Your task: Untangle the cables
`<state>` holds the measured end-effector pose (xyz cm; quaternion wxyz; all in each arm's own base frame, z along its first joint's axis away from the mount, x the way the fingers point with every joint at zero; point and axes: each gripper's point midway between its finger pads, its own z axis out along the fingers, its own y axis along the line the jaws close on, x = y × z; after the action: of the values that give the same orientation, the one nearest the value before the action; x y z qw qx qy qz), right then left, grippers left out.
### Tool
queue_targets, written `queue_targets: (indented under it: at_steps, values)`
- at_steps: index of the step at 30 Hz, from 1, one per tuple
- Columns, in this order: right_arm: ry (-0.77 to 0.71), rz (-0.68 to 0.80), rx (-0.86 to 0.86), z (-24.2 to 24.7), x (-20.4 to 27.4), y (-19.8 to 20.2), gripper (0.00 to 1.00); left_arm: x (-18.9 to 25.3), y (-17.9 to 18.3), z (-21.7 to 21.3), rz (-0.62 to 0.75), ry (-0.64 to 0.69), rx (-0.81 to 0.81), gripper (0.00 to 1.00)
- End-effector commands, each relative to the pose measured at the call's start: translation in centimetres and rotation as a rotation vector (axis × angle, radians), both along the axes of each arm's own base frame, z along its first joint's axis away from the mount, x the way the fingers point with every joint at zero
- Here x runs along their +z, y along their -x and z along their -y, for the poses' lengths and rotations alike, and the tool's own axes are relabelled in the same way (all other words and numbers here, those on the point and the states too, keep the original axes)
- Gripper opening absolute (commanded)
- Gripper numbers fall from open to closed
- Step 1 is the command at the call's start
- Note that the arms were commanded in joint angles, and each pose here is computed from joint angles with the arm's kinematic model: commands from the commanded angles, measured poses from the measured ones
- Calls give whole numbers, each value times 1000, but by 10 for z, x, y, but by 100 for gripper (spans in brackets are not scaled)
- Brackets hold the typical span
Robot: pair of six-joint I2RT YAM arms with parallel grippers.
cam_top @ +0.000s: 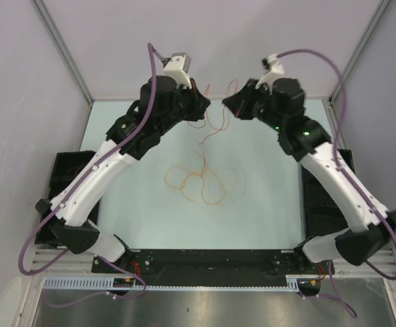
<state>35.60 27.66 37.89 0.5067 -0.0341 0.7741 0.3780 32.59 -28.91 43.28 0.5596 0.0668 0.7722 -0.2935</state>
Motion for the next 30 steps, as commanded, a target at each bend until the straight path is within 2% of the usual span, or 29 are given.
queue_targets:
  at_steps: [1,4,8,15,20,22,24,30]
  values:
    - [24,198,-81,47,91,36,0,9,-7,37,-5,105,-98,0]
    - [23,270,-147,73,125,50,0,7,-5,66,-29,138,-203,0]
    - [37,316,-229,102,145,62,0,13,2,95,-18,172,-311,0]
    - [82,315,-361,148,149,71,0,14,26,159,11,220,-507,0]
    - [114,288,-481,185,143,76,0,5,54,214,21,254,-690,0]
    - [120,287,-557,205,144,81,0,17,70,229,48,283,-749,0]
    - [129,274,-616,220,140,87,0,6,82,250,31,284,-809,0]
    - [160,274,-766,256,140,106,0,-2,113,294,28,325,-924,0]
